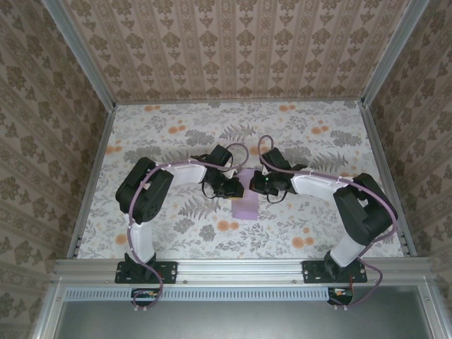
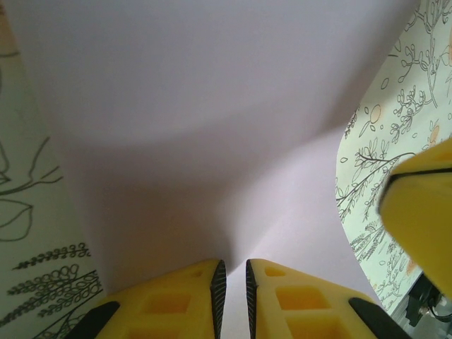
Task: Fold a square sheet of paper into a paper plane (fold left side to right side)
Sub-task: Hold the square sheet of paper at the center of the table.
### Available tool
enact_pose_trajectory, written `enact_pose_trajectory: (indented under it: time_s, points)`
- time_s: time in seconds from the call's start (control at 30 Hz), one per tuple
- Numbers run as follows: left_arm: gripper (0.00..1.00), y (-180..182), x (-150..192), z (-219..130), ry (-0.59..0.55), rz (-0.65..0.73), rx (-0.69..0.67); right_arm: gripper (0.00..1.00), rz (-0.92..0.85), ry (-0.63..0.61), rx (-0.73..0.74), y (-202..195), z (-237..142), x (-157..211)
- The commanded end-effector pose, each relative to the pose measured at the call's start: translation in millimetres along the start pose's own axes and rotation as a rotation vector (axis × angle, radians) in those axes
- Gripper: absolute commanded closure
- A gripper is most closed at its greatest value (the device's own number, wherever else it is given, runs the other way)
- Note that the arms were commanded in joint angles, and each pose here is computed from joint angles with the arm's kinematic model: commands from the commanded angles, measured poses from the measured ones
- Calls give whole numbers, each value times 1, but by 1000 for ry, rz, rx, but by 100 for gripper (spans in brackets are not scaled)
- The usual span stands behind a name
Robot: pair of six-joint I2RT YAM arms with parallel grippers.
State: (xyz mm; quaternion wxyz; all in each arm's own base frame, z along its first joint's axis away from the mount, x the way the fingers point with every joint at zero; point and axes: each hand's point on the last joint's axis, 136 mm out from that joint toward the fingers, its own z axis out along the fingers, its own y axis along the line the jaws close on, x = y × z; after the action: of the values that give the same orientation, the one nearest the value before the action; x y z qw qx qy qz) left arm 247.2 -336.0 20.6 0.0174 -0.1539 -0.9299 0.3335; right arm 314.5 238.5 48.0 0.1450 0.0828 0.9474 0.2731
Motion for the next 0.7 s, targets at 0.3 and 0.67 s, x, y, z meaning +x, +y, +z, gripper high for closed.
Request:
enact_pose_trajectory:
  time_s: [0.3, 0.67]
  points:
    - [80, 18, 20, 11, 65, -52, -81, 100, -42, -6, -18, 14, 26, -25]
    - [80, 18, 22, 11, 71, -45, -86, 100, -16, 51, 80, -13, 49, -19]
